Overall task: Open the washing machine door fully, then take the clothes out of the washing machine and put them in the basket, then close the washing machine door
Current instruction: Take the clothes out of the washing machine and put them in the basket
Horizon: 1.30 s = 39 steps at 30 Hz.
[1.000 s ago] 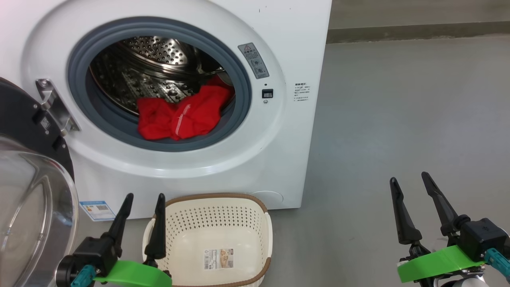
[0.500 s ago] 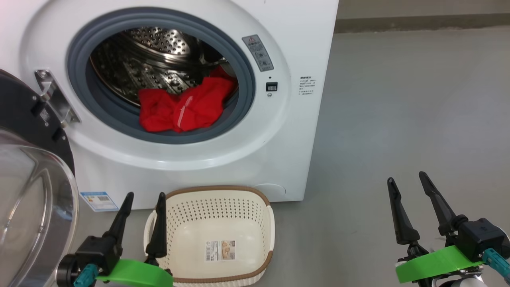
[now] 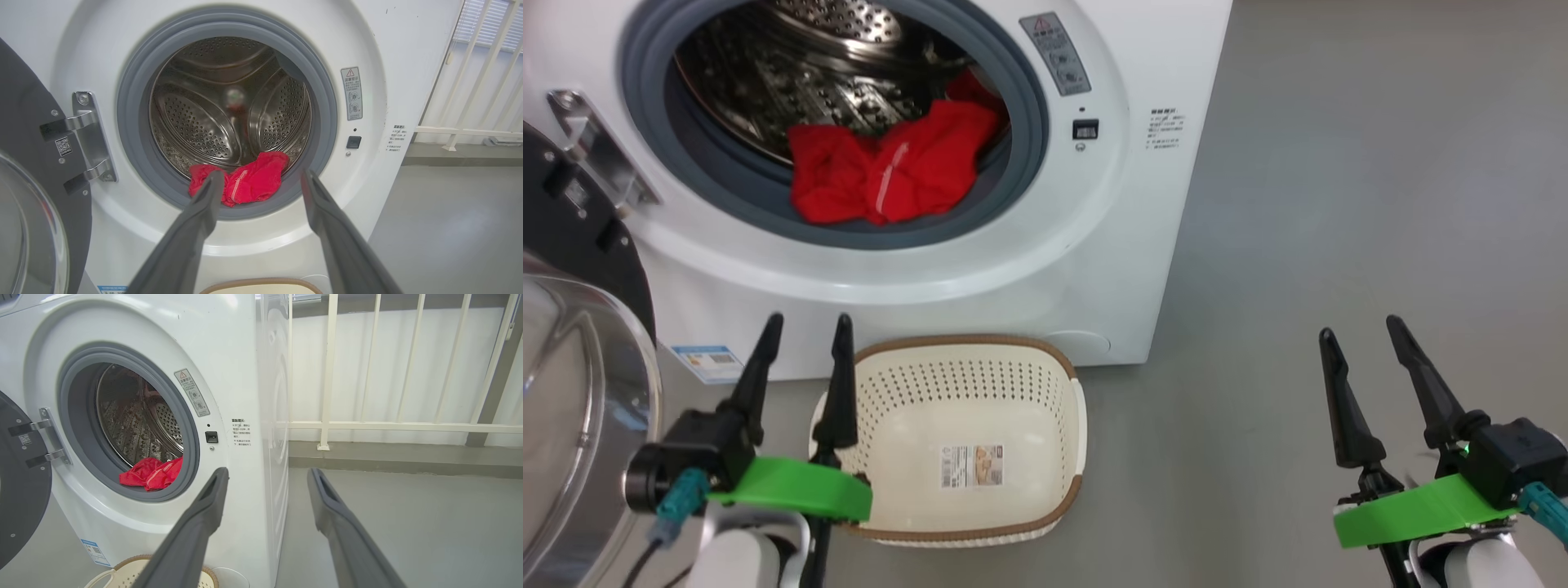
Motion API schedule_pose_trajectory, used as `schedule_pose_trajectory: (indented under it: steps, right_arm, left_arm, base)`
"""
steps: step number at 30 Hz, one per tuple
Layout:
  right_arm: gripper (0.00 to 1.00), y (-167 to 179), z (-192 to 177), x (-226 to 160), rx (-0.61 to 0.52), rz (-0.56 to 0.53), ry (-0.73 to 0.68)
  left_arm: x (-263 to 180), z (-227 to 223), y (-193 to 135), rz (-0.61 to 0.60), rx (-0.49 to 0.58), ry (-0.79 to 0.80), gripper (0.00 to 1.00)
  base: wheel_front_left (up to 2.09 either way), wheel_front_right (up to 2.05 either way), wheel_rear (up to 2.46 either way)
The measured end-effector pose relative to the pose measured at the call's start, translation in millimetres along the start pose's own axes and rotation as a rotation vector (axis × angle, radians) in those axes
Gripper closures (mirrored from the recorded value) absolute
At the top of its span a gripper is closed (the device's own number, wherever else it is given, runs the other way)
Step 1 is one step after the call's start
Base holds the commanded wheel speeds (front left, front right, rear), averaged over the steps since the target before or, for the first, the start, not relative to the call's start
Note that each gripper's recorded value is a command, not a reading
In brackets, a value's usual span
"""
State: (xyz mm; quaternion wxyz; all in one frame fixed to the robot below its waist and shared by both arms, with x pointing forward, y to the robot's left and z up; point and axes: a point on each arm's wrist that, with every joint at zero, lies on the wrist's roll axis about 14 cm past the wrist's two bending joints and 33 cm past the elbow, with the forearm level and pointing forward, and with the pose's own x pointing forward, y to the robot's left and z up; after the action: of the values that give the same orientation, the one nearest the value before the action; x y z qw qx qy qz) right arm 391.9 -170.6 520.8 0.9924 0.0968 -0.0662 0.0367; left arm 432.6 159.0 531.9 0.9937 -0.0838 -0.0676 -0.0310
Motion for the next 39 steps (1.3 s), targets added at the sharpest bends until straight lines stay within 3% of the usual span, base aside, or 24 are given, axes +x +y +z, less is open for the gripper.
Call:
schedule_pose_trajectory:
  steps: [15, 39]
  right_arm:
    - [0.0, -3, -32, 40, 0.007, 0.005, 0.054]
    - [0.0, -18, -83, 66, -0.003, -0.009, 0.146]
  left_arm:
    - [73, -16, 9, 0.014, 0.008, 0.004, 0.0]
    - [179, -64, 20, 0.004, 0.182, 0.08, 0.0]
  base:
    - [0.0, 0.0, 0.0]
    - [0.0, 0.0, 0.0]
